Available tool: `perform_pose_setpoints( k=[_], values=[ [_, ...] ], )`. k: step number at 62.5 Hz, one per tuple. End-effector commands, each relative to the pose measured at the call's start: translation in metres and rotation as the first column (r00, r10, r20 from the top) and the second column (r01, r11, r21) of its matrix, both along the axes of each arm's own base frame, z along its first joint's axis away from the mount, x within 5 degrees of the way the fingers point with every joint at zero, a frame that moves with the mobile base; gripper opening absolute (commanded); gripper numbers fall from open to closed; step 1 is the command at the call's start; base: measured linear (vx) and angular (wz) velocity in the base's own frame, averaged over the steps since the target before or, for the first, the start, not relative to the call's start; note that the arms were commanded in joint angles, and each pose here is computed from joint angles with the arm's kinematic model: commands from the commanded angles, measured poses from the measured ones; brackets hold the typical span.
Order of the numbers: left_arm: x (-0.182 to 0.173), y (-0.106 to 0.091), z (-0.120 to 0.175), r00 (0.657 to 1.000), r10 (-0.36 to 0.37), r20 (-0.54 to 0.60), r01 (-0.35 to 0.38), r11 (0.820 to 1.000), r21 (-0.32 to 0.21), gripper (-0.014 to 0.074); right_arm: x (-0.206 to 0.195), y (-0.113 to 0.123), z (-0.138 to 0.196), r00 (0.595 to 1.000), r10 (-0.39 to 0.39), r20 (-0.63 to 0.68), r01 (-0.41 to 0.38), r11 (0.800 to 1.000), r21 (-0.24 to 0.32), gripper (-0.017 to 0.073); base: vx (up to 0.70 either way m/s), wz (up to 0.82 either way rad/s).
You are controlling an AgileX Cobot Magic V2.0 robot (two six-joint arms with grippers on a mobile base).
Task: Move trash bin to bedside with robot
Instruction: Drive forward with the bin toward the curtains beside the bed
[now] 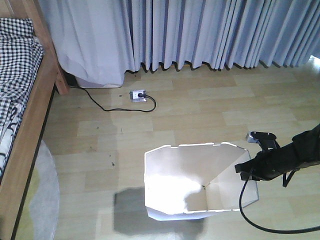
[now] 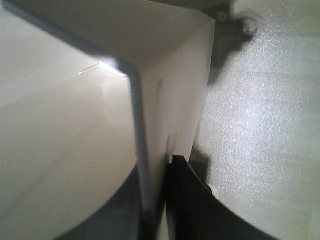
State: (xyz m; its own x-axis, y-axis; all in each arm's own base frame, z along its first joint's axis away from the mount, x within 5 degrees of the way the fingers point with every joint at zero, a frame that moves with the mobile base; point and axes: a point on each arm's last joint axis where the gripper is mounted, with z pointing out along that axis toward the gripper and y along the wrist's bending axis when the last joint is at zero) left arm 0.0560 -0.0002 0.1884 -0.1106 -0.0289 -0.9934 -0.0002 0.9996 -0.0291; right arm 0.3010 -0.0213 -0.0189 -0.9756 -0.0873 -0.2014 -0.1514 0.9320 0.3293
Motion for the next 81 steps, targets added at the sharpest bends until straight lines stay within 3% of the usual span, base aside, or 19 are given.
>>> perform_pose_setpoints(
  k=[1, 81],
  values=[
    [0.0002, -0.0001, 0.0015, 0.997, -0.001, 0.074, 0.002, 1.0, -0.014, -0.0006, 0.0135, 0.0099, 0.0316, 0.997, -0.01, 0.083, -0.003, 0.988, 0.158, -0.0005, 0.2, 0.01],
    [0.0002, -0.0001, 0.0015, 0.997, -0.001, 0.074, 0.002, 1.0, -0.014, -0.0006, 0.0135, 0.01, 0.0317, 0.997, -0.01, 0.083, -0.004, 0.987, 0.159, -0.0005, 0.19, 0.02]
  ],
)
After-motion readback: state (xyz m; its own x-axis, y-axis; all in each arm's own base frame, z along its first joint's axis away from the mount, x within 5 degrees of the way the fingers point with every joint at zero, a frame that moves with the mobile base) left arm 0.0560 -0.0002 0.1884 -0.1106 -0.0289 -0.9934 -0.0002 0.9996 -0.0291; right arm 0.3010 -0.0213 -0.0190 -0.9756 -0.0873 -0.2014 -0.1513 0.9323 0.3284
